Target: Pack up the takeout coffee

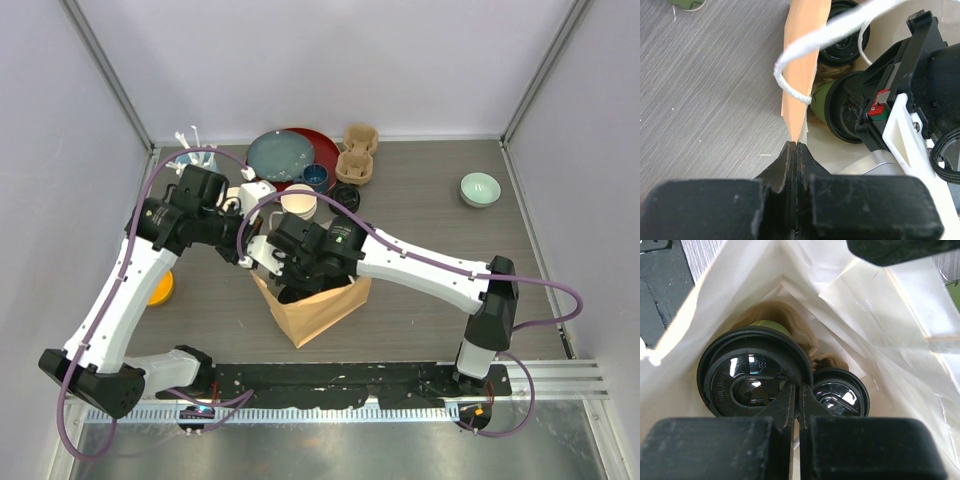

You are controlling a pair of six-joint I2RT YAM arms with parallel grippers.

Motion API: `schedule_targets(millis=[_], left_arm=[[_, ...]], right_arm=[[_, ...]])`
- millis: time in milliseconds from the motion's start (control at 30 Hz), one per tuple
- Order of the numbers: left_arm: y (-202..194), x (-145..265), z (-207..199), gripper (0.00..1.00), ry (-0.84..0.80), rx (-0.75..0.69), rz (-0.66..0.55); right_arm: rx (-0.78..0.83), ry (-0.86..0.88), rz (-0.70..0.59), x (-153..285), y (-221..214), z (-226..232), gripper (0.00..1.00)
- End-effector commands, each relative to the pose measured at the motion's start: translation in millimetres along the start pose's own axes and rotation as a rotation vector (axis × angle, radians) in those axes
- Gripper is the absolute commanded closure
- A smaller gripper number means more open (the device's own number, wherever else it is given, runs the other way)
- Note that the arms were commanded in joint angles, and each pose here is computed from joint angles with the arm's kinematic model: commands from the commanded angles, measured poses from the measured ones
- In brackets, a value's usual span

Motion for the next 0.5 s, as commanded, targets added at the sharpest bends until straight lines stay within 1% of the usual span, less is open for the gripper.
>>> schedule_targets(millis=[0,233,333,400,433,467], left_arm=[[27,8,-25,1.0,-0.205,-0.044,-0.188],[25,9,-23,1.0,-0.179,-0.054,-0.175],[26,11,-23,1.0,-0.169,-0.059,-0.179],[26,12,-23,1.0,-0.165,-0.06,-0.177],[25,11,-23,1.0,-0.165,-0.06,-0.175],[25,11,-23,1.0,-0.168,-0.061,-0.174]], right_arm=[[-0.043,-0.07,0.18,-53,-17,-6,0.99],[-0.045,-0.065,0.167,-51,-22,-4,0.99],[-0.039,-0.064,0.195,-54,-28,-5,0.99],[-0.04,-0.071,0.203,-56,-31,-5,0.96],[-0.049,-0.071,0.193,-56,-31,-4,0.93],[-0.054,-0.071,0.18,-53,-29,-5,0.93]])
Point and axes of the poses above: each gripper's point midway between its finger pads, its own x axis back along the fingers, its own z axis along the line the jaws close on, y = z × x, the point moved 10 cm from there along x, back along the fingers, and after that the axes turned 14 degrees about -x, right-handed, at the moved point
